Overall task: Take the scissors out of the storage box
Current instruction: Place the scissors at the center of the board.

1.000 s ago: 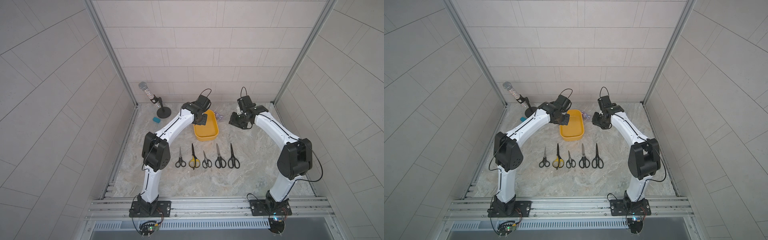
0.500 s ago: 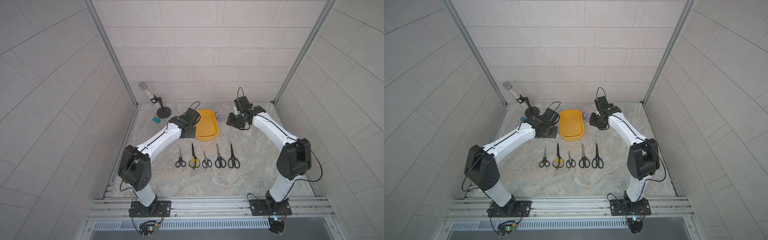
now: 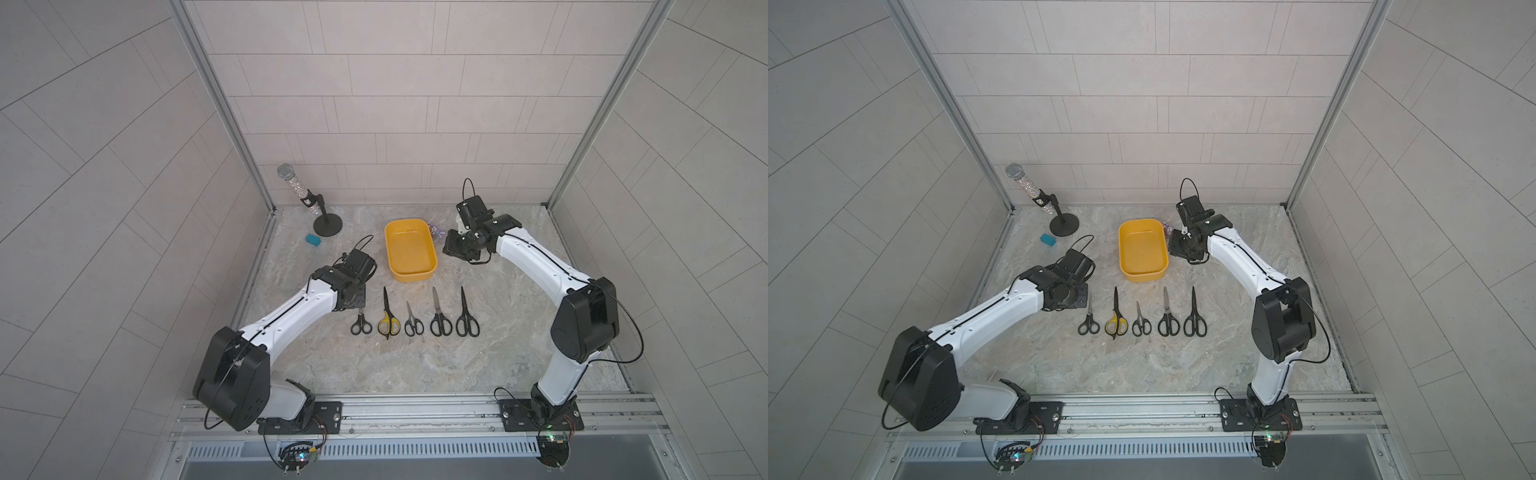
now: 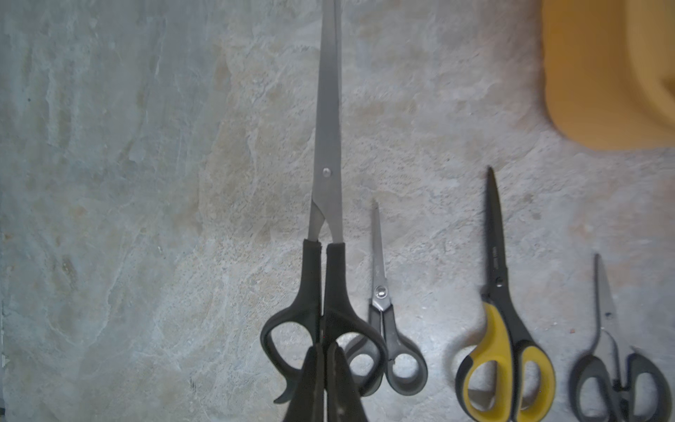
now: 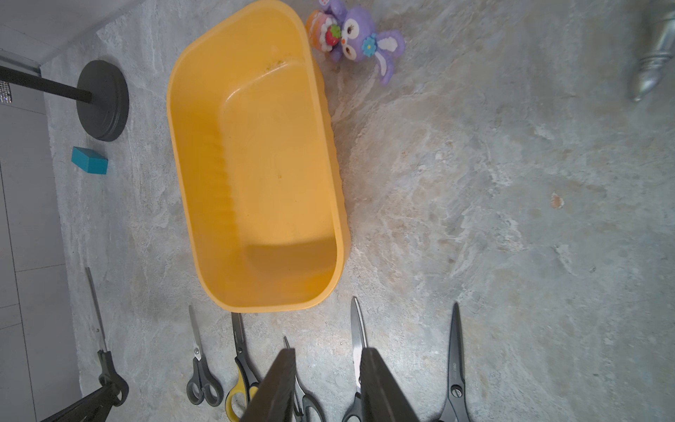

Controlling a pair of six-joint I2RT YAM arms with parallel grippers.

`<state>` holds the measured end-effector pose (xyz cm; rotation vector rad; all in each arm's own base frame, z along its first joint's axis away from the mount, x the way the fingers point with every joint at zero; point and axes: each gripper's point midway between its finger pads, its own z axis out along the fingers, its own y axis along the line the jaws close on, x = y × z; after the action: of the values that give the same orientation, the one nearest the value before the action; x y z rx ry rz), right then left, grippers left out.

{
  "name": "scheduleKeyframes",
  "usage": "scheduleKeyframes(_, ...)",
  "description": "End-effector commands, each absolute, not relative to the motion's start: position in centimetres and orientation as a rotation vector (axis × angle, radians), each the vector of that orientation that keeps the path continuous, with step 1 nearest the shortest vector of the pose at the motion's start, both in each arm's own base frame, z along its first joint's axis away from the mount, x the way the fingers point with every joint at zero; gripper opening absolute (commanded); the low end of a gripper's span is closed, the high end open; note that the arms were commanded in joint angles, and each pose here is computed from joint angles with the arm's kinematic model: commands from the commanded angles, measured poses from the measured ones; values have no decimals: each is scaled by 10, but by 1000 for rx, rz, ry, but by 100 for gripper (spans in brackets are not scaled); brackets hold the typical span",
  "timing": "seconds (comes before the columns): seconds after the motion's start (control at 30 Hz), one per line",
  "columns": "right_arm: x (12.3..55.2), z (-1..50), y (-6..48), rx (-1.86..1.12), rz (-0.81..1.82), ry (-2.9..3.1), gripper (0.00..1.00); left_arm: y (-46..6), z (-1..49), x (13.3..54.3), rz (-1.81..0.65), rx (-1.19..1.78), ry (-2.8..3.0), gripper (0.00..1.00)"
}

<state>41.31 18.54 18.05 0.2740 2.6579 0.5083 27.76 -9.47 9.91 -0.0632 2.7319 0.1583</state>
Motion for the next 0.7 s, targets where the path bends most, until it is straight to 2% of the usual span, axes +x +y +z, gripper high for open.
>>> scheduleKeyframes(0.0,412,189,186,280,506,2638,35,-81,90,266,188,-143,2730,0)
scheduleKeyframes(0.3,410,189,190,267,505,2641,35,-63,53,240,240,-206,2793,0)
scheduleKeyframes(0.67,411,190,192,265,500,2641,35,-58,34,235,251,-208,2831,0)
